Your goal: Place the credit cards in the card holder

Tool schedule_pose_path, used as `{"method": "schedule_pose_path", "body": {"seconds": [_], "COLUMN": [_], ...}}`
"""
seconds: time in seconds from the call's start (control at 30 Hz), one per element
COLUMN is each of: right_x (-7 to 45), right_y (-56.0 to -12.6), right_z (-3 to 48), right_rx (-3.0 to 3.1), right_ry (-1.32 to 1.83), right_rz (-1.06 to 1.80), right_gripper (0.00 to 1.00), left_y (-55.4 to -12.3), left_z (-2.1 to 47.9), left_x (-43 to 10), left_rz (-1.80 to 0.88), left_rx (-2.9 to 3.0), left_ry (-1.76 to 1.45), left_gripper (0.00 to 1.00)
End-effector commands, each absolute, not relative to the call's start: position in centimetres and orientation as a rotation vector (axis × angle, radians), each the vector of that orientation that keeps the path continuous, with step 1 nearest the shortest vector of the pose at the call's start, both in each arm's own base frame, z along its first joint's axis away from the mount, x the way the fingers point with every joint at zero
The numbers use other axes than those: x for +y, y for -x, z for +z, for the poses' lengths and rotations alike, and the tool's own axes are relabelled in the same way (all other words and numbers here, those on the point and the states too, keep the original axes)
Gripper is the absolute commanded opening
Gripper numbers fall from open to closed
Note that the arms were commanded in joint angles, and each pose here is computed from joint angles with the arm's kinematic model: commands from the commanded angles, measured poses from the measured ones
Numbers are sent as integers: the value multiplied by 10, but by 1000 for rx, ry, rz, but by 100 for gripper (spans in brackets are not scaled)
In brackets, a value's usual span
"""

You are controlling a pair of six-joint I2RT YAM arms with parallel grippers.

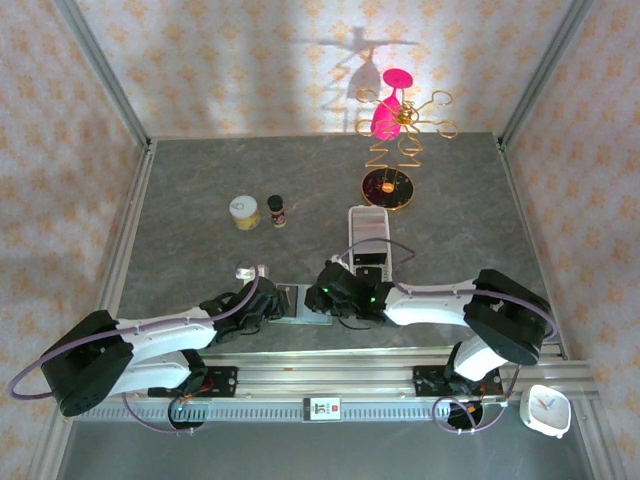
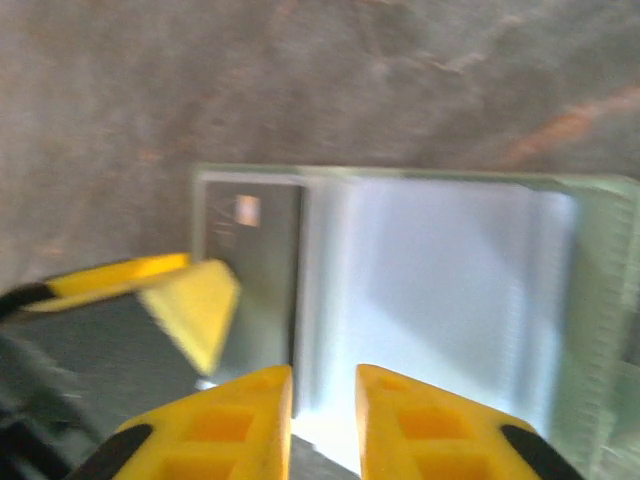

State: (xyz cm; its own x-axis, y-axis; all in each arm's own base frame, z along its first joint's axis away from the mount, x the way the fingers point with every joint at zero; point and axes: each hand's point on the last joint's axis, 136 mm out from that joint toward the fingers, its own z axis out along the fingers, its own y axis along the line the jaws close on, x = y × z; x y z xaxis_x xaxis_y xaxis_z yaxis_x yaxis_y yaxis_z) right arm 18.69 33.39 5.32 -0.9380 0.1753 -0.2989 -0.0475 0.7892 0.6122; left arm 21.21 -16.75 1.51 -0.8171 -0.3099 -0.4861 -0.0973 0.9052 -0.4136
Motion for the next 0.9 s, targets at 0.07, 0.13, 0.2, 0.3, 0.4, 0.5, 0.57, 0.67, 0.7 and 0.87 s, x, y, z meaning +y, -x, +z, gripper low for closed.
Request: {"method": "schedule_pose_path", "body": {"seconds": [0.07,0.13,0.2,0.3,0.4,0.5,0.57,0.67,0.7,0.87], "right_x": [315,317,321,329,338,351,361,369,371,379], "right_y": [-182,-181,-180,-181,-182,-185,-186,-189,-190,-191], "right_z": [29,26,22,20,21,27,33,39,40,45], "right_rx": [2690,2703,2712,2716,2710,2688,2665,2641,2635,2617], "right_ry": [-127,-118,-108,-103,-98,-105,-114,-126,-128,-138], "right_rz": [784,781,787,818,852,929,998,1052,1061,1114], "right_gripper": [27,27,27,28,29,30,30,30,29,28], "left_y": [-182,-182,-181,-180,-180,-181,-183,-186,-187,-191], "left_z": [-16,-16,-15,-14,-10,-9,-9,-7,-6,1], "left_x": [-159,-160,-162,-167,-171,-169,-160,-149,-146,-136], "left_rz": [-459,-465,-481,-516,-559,-559,-508,-441,-429,-407], "left_rx": [2663,2665,2664,2665,2654,2632,2620,2597,2588,2532], "left_ry": [273,273,274,275,282,297,325,370,387,474], "left_gripper": [42,42,42,43,45,47,48,48,49,49]}}
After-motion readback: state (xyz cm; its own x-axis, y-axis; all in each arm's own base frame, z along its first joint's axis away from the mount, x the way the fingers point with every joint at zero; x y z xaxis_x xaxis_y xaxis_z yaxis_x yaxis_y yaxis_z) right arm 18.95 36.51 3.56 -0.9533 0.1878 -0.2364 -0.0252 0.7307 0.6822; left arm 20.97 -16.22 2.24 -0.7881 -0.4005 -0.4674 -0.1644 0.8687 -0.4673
